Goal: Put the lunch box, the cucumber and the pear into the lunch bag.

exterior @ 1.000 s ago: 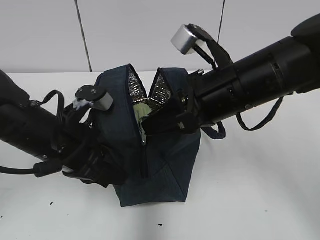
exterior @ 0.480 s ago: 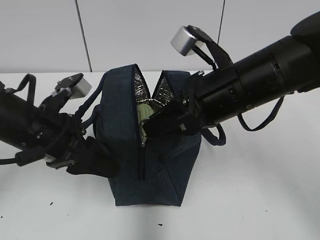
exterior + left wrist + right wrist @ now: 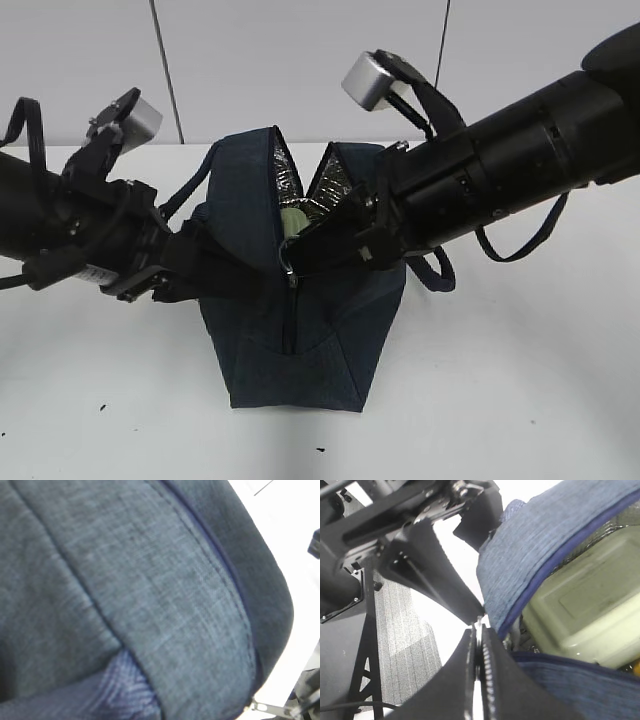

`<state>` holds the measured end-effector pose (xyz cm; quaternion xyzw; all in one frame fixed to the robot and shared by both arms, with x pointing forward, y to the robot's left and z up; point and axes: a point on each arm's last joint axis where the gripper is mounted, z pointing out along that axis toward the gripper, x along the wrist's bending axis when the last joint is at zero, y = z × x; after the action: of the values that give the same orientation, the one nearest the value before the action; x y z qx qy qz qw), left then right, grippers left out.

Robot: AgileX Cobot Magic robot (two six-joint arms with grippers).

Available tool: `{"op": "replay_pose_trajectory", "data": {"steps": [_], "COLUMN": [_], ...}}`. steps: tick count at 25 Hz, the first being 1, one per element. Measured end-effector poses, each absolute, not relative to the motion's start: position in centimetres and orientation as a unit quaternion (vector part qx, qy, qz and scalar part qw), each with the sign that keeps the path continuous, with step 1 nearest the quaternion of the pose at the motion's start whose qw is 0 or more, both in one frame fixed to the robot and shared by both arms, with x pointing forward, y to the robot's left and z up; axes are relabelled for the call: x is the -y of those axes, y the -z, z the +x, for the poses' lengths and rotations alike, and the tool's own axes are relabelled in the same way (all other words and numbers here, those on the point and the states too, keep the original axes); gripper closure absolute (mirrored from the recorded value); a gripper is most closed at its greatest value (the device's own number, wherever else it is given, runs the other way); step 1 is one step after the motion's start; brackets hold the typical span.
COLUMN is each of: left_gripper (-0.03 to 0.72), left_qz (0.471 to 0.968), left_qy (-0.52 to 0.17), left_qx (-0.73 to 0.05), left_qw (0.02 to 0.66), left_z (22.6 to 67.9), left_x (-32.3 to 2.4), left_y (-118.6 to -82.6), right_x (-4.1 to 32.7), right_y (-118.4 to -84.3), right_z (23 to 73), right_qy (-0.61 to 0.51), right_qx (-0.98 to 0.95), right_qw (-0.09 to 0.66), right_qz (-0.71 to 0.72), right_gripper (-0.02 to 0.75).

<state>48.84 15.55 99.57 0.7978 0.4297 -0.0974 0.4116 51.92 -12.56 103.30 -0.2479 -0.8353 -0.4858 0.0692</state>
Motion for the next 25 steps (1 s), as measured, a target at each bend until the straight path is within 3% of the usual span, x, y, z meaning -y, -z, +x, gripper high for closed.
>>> {"op": "replay_pose_trajectory", "data": {"steps": [4,10,12,25], "left_gripper": [0.309,0.639,0.687,0.701], "left_qz": [0.796,0.799,0.802,0.812], "left_qy": [0.085,0.085,0.087,0.089], "left_qx": [-0.433,-0.43,-0.425,-0.414], "left_qw": [0.414,0.413,0.41,0.402], "left_z": [48.91,48.81,48.72,48.55], "left_x": [-15.09,-14.93,-14.93,-14.98], "left_y": [-99.54,-99.52,-99.49,-99.41], "right_x": [12.56,12.6,12.61,12.49], "right_y": [-103.3,-103.27,-103.26,-104.02], "right_z": [51.92,52.06,52.11,52.52], "right_qy": [0.486,0.485,0.485,0.492], "right_qx": [0.835,0.835,0.835,0.833], "right_qw": [0.069,0.062,0.059,0.048], "right_qz": [-0.248,-0.252,-0.253,-0.248], "right_gripper": [0.732,0.732,0.732,0.732]}}
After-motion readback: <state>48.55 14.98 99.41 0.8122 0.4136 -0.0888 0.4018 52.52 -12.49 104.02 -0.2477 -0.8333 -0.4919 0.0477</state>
